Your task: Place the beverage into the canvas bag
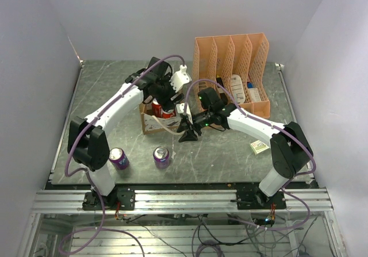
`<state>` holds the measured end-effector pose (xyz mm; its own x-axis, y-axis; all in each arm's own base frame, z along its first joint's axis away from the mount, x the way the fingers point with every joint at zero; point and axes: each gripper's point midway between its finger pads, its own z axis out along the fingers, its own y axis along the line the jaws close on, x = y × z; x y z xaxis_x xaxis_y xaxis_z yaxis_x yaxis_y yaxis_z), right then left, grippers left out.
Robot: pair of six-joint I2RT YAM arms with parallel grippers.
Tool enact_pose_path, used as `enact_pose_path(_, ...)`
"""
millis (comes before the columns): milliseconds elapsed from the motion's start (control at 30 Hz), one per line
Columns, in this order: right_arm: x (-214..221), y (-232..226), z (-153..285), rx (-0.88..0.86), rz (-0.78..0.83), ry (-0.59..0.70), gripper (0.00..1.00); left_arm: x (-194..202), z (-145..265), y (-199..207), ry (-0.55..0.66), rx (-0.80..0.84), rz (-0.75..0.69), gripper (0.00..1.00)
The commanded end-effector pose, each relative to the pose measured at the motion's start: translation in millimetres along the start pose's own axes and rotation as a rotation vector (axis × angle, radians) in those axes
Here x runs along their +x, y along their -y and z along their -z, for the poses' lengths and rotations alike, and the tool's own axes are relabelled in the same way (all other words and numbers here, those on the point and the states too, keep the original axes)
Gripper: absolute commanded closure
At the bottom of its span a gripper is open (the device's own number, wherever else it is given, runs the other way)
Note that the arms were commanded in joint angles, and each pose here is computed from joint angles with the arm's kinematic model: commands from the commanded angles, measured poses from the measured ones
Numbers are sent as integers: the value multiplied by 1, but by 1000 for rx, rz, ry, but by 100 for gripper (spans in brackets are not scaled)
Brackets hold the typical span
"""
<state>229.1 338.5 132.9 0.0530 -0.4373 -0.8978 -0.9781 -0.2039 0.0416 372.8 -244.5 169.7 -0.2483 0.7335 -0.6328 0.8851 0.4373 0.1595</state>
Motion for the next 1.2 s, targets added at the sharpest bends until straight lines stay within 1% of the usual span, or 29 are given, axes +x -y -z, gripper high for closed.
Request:
enact_pose_path(0,0,-5,-2,-25,-17,-2,54,-30,29,-9,89,-58,-6,18)
enact_pose_path(167,-1,-7,-4,-31,-18,0,54,-35,54,-13,121,-103,4,17)
enact_pose_path(267,-2,-7,-4,-30,-16,1,54,-28,75,-19,141,-148,15,14)
enact_pose_path(433,-1,-5,-4,-24,-19,-4,54,-2,113,-24,147,-222,53,9)
enact_pose_path(500,-2,-5,-4,-23,-17,-5,54,12,127,-23,128,-246,87,9)
enact_pose_path(633,-1,-3,-5,-16,-18,-10,54,50,146,-12,32,-271,159,9)
enact_pose_path(733,0,-3,-6,-14,-19,-15,54,89,153,0,-82,-276,198,9)
enact_pose_path(800,0,-3,-7,-13,-20,-16,54,107,158,12,-143,-267,209,8)
enact_pose_path(967,-3,-3,-9,-5,-12,-23,54,137,171,40,-238,-212,214,8)
enact_pose_path(1167,-2,-4,-11,-3,-9,-30,54,183,174,69,-396,-151,208,7)
